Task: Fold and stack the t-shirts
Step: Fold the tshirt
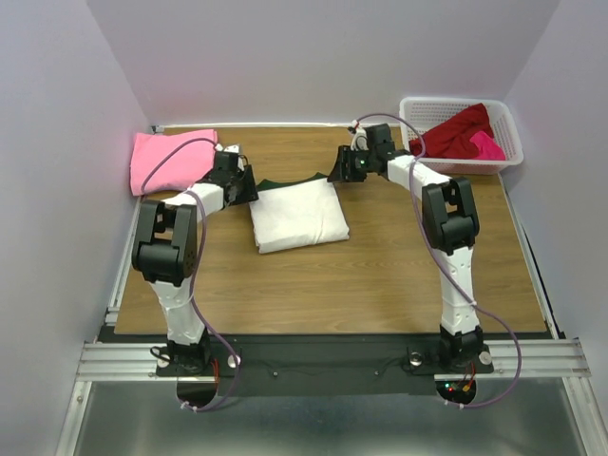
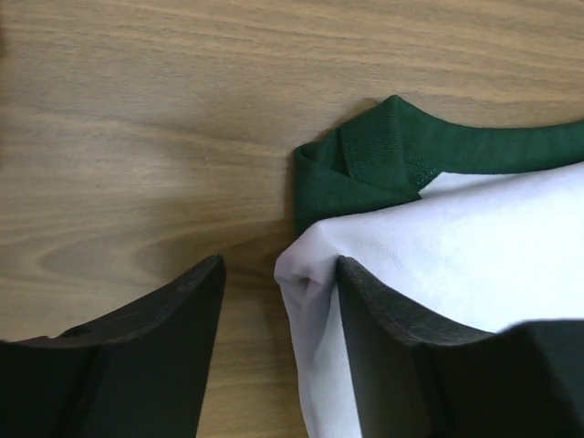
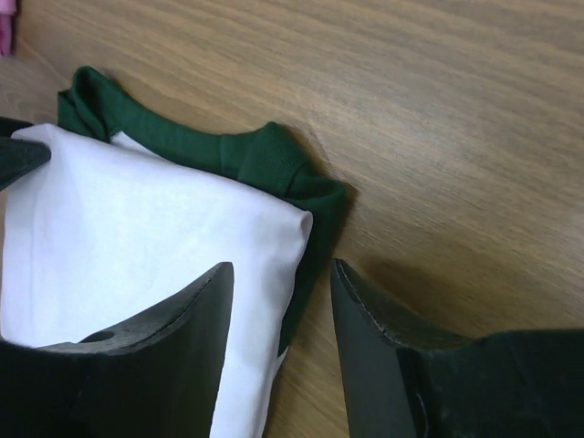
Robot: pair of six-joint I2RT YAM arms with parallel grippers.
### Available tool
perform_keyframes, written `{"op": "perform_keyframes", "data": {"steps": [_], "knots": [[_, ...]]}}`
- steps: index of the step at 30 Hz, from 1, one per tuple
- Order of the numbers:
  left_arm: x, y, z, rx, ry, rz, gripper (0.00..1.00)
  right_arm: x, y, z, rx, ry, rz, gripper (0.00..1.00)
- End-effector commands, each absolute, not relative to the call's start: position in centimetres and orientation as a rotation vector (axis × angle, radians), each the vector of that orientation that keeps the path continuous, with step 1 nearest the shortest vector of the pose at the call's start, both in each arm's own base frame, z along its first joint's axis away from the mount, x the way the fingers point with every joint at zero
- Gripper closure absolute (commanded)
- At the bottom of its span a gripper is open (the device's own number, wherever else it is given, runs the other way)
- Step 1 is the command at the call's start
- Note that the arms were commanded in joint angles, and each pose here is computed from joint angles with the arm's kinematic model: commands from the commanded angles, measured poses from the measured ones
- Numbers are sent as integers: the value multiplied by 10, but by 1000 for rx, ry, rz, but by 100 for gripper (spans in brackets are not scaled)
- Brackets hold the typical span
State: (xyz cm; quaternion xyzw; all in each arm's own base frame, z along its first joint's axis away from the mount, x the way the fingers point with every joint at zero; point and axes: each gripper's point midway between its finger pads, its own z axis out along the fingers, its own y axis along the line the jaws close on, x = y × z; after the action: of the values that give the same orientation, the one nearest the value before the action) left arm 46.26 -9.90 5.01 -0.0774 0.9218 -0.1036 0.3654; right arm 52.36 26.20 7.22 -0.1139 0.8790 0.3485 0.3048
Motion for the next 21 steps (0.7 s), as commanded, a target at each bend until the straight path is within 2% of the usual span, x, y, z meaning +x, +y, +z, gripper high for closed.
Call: {"op": "perform_keyframes", "data": {"steps": [1,4,7,11,19,21], "knots": [[482,-106,66,-113,2315,-301,40,525,273,74,-369,2283,982,48],[479,-113,59,-97,2336,-332,47,514,274,64,-366,2318,1001,51],[471,-125,51,-68,2361,-367,61,485,271,45,-358,2391,1028,58],[453,-141,48,-59,2388,-415,61,455,264,45,-324,2445,1034,62],[377,-169,38,-41,2472,-514,61,323,237,23,-203,2677,1054,67],[361,-176,39,1,2474,-501,60,310,231,28,-216,2671,1040,67]]}}
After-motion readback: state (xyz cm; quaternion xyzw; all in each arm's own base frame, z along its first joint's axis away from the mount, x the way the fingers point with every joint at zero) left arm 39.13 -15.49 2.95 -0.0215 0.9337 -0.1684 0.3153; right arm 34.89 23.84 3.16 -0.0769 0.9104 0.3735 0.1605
